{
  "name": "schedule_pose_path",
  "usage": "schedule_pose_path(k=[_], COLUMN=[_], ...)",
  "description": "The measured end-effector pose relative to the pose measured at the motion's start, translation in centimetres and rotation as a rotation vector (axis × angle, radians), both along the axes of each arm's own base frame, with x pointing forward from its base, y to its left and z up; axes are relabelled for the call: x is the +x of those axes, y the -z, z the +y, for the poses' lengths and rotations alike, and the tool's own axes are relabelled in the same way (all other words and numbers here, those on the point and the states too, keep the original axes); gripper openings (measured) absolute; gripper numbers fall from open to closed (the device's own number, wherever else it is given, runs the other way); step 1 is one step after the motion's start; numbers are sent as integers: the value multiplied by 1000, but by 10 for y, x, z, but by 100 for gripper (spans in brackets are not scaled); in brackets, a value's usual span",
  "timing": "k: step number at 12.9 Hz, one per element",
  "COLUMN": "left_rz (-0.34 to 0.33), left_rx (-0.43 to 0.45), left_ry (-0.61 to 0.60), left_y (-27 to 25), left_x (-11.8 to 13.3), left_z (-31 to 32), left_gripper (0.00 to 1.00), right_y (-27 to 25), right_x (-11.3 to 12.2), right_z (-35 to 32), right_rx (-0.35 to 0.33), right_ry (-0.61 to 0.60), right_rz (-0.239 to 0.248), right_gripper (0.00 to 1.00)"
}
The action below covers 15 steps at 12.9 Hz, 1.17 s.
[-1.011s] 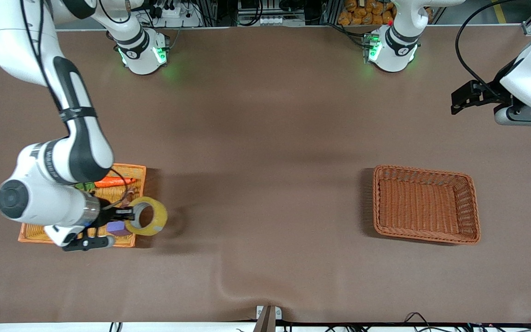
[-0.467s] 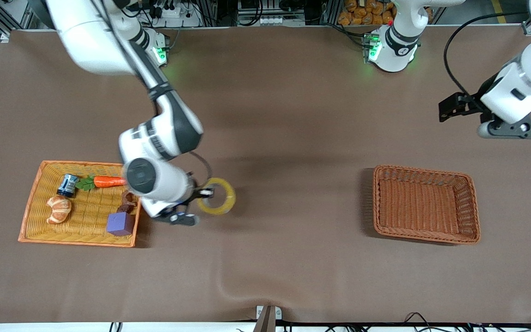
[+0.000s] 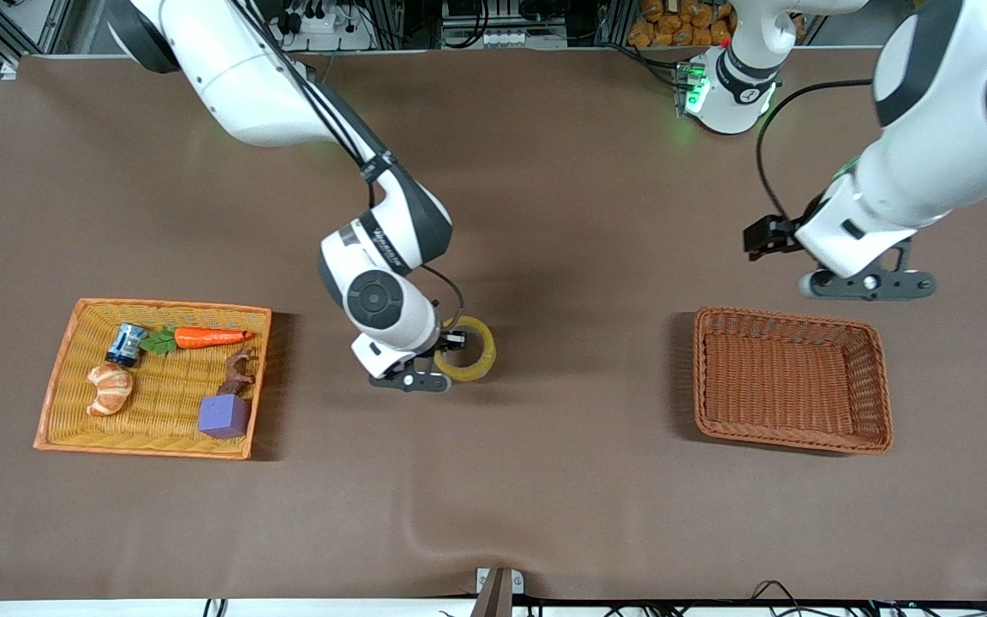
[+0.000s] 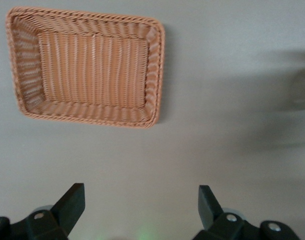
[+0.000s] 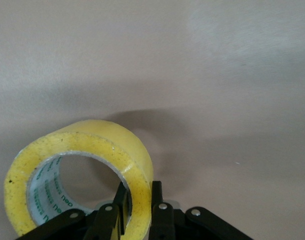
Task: Transfer tape with both arms
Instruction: 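Set the tape down with the right gripper while the left gripper approaches, then grasp the tape rim with the left gripper while the right gripper withdraws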
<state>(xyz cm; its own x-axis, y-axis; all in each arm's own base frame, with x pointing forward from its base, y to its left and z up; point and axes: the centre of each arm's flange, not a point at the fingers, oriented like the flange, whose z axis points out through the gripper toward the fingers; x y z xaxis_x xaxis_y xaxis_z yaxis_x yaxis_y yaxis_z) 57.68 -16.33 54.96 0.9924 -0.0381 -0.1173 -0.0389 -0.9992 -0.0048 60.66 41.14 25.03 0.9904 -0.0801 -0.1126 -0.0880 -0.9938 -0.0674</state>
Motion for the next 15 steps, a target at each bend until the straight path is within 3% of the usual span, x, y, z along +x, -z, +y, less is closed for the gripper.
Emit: schedule_pose_path(k=[2, 6, 9, 13, 15], left_rz=[-14, -16, -21, -64, -61], left_rx=[-6, -39, -29, -63, -77], left_ry=[4, -2, -105, -274, -326], left_y=[13, 48, 70, 150, 202], left_x=[3, 1, -14, -34, -48], left_z=[-12, -30, -88, -204, -252], left_gripper=[100, 100, 100, 100, 100], right_y=[10, 0, -39, -132, -169], right_x=[-2, 4, 22, 64, 61], right_z=[2, -1, -39, -170, -234], right_rx=[-17, -31, -72, -44, -35], right_ry=[-15, -10, 27, -50, -95], right_rz=[-6, -31, 0, -30, -51], right_gripper=[27, 71, 100, 100, 100])
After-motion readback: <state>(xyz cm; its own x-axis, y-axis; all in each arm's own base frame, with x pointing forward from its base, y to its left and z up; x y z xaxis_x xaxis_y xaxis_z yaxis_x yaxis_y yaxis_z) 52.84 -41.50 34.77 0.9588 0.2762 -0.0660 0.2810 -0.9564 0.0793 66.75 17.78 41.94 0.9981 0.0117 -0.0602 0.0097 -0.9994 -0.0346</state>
